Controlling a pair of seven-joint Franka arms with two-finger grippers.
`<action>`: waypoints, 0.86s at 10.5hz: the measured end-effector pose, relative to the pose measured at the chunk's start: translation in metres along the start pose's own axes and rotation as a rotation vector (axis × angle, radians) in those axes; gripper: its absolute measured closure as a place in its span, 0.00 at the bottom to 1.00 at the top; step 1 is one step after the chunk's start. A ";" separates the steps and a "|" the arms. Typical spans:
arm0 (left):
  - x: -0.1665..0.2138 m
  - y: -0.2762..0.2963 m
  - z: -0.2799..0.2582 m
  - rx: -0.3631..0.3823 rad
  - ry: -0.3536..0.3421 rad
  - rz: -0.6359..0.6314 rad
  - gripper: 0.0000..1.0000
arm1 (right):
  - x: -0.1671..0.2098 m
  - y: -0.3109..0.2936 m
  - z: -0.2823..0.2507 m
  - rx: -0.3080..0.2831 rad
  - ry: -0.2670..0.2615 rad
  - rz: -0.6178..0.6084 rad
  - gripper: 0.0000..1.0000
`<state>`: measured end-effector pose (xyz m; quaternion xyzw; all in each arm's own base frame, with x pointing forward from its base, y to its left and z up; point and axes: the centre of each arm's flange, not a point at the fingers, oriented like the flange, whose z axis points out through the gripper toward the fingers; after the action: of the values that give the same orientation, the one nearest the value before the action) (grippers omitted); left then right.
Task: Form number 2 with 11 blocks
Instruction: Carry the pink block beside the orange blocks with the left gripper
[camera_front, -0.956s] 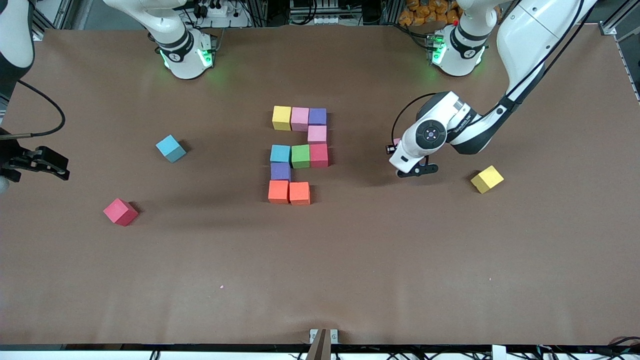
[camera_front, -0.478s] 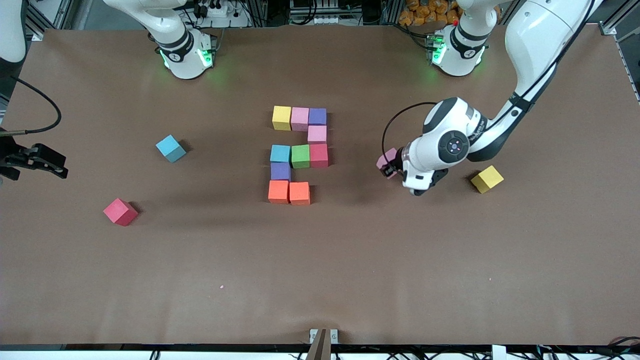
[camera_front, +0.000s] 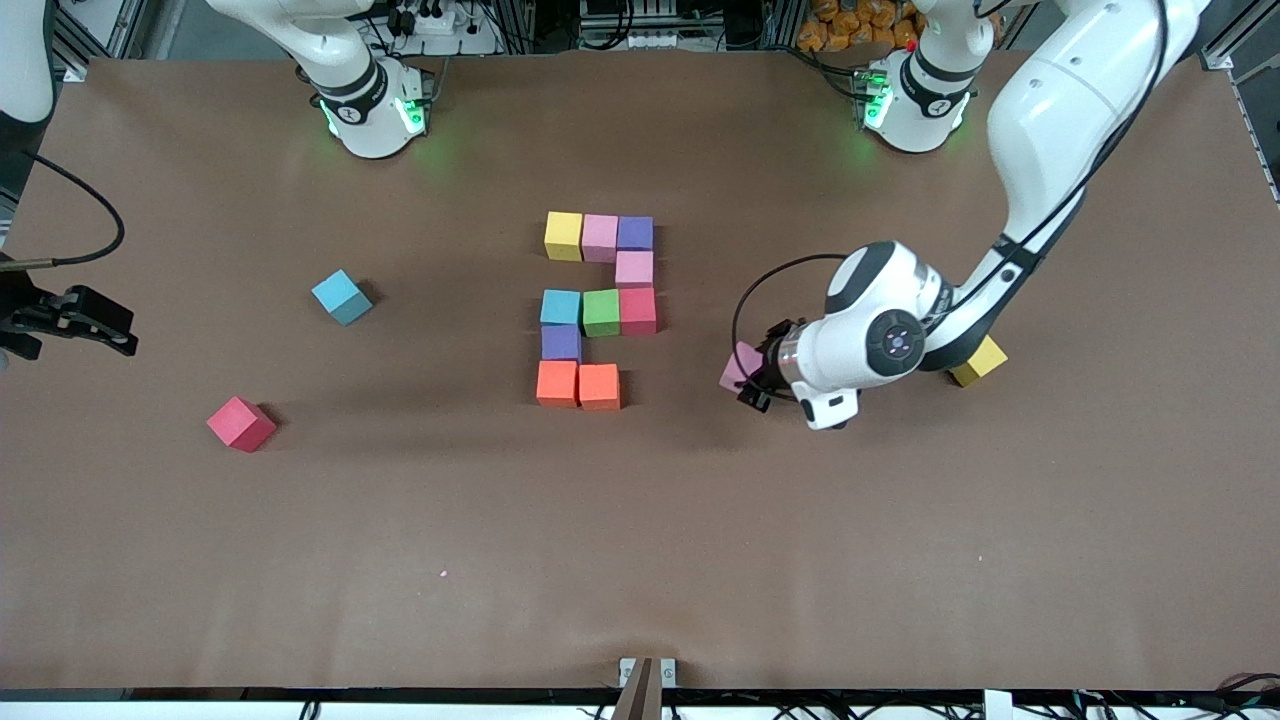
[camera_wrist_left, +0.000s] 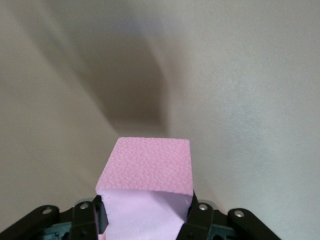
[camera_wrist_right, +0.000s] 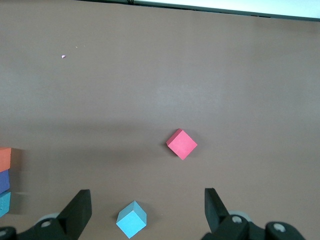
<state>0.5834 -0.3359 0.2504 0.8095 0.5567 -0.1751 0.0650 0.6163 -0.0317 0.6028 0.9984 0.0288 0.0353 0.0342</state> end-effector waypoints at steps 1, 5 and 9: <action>-0.012 0.008 0.009 -0.002 0.004 -0.041 0.44 | 0.000 0.000 0.000 0.000 -0.001 0.001 0.00; -0.057 0.030 0.029 -0.061 0.000 -0.142 0.44 | 0.000 0.001 0.000 0.000 -0.001 0.002 0.00; -0.096 0.041 0.058 -0.170 0.020 -0.233 0.43 | 0.000 0.002 0.000 0.000 -0.001 0.004 0.00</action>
<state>0.5791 -0.4525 0.2271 0.7327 0.6603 -0.1256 0.1067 0.6159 -0.0338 0.6033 0.9984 0.0270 0.0350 0.0342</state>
